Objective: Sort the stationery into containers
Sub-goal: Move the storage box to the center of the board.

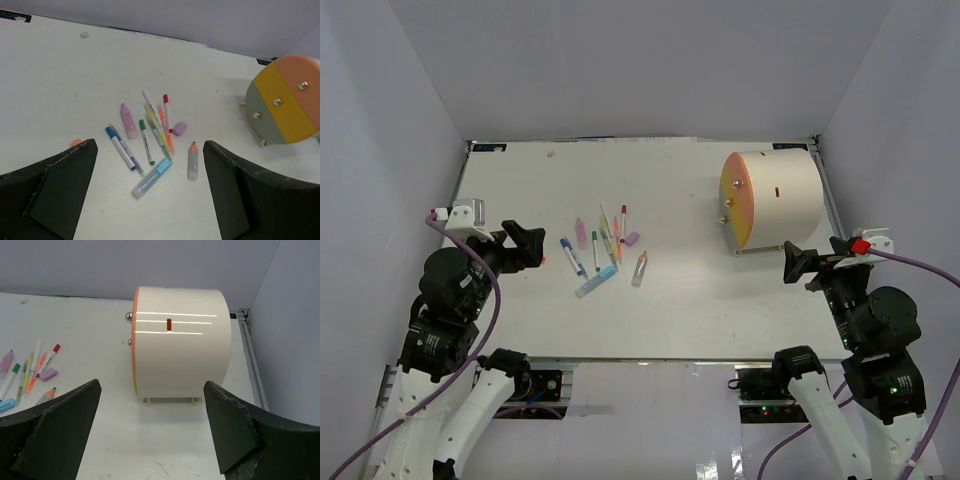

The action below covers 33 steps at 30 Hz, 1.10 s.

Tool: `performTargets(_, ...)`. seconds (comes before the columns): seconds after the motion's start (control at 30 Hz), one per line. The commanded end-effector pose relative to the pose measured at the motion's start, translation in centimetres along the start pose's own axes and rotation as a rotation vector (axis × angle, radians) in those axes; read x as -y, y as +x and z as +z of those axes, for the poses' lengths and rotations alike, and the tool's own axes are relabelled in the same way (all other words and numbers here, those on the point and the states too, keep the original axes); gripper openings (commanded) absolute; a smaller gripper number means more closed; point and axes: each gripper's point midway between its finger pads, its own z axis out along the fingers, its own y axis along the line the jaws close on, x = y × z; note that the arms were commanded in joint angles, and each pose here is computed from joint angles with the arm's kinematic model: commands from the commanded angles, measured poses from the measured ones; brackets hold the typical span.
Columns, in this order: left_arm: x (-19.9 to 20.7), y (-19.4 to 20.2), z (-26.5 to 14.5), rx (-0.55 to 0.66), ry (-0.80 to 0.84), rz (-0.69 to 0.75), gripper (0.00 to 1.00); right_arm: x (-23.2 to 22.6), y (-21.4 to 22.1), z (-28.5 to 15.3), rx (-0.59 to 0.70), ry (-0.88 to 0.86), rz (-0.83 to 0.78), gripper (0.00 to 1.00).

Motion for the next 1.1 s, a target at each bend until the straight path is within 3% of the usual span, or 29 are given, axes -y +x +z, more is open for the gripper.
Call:
performTargets(0.0, 0.2, 0.6, 0.4, -0.017, 0.013, -0.012, 0.98, -0.3, 0.4, 0.5, -0.013, -0.011, 0.003, 0.9)
performTargets(0.3, 0.7, 2.6, 1.8, -0.085, 0.036, -0.037, 0.98, -2.4, 2.4, 1.9, -0.118, -0.127, -0.016, 0.9)
performTargets(0.53, 2.9, 4.6, 4.0, -0.176, 0.138, -0.095, 0.98, -1.6, 1.6, 3.5, -0.139, -0.077, -0.023, 0.9)
performTargets(0.73, 7.7, 3.8, 6.5, -0.238, 0.335, -0.251, 0.98, -0.7, 0.9, 5.9, -0.187, 0.003, 0.013, 0.9)
performTargets(0.8, 9.3, 4.0, 8.2, -0.313, 0.381, -0.311, 0.98, -0.3, 0.4, 6.5, -0.194, 0.034, 0.035, 0.9)
performTargets(1.07, 16.1, 3.4, 14.5, -0.379, 0.499, -0.382, 0.98, 0.2, -0.2, 12.1, -0.29, 0.098, 0.033, 0.9)
